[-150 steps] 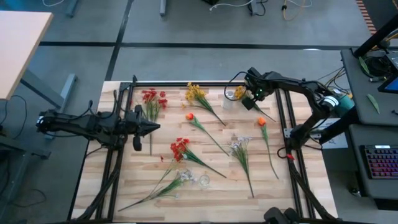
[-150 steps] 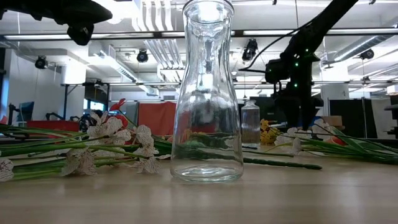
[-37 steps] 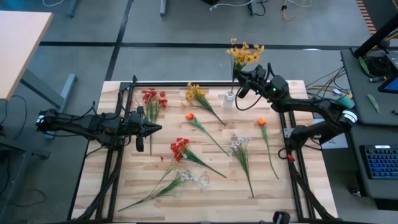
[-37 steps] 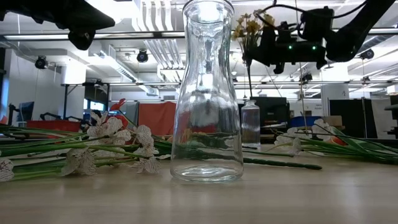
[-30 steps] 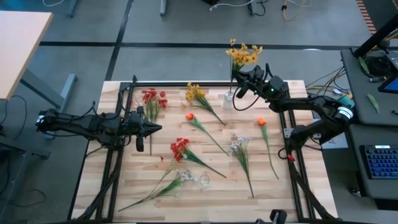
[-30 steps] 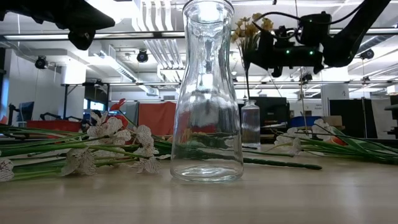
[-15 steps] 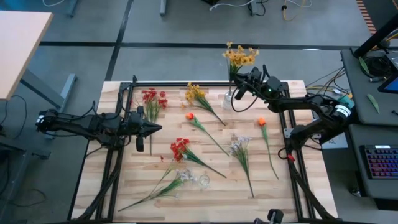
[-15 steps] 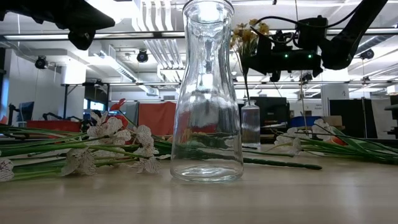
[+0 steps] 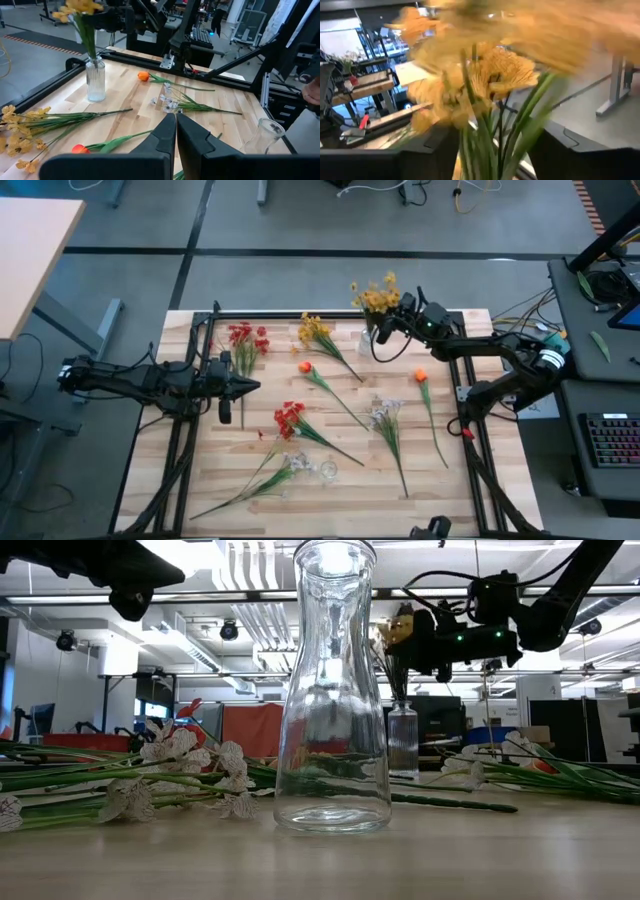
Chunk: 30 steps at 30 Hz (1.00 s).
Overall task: Sort flowers into vase by color
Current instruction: Put the right yellow flowers into the top transparent vase, then put the top red flowers into the bottom transparent vase
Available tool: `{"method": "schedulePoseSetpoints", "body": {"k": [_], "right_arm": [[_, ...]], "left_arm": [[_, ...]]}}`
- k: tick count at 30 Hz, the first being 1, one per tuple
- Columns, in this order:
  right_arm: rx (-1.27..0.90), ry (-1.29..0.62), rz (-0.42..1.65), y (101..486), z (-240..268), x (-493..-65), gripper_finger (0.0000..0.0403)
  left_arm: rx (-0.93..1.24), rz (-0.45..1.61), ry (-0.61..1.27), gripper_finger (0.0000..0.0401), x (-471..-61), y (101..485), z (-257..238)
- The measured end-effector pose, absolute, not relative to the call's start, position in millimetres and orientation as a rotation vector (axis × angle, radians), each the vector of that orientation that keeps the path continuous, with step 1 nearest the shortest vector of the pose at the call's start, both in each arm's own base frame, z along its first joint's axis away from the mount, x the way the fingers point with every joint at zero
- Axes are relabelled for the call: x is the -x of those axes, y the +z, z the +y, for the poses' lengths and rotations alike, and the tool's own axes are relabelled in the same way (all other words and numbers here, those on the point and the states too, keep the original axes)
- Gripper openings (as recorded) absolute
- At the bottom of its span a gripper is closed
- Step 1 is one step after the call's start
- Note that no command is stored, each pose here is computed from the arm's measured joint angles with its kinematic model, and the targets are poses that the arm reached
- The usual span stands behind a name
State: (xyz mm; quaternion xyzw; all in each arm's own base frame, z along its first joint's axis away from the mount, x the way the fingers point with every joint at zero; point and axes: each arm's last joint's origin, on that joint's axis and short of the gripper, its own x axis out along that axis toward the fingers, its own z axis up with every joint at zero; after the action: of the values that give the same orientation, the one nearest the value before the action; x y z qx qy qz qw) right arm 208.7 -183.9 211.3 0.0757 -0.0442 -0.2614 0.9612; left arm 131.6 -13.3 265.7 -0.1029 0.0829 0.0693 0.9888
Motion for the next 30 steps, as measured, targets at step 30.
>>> {"method": "schedulePoseSetpoints", "body": {"k": [30], "right_arm": [[-0.623,-0.596,0.566,223,-136,-163,0.0294]], "left_arm": [[0.665,0.547,0.872,0.0097,-141,212,4]]}}
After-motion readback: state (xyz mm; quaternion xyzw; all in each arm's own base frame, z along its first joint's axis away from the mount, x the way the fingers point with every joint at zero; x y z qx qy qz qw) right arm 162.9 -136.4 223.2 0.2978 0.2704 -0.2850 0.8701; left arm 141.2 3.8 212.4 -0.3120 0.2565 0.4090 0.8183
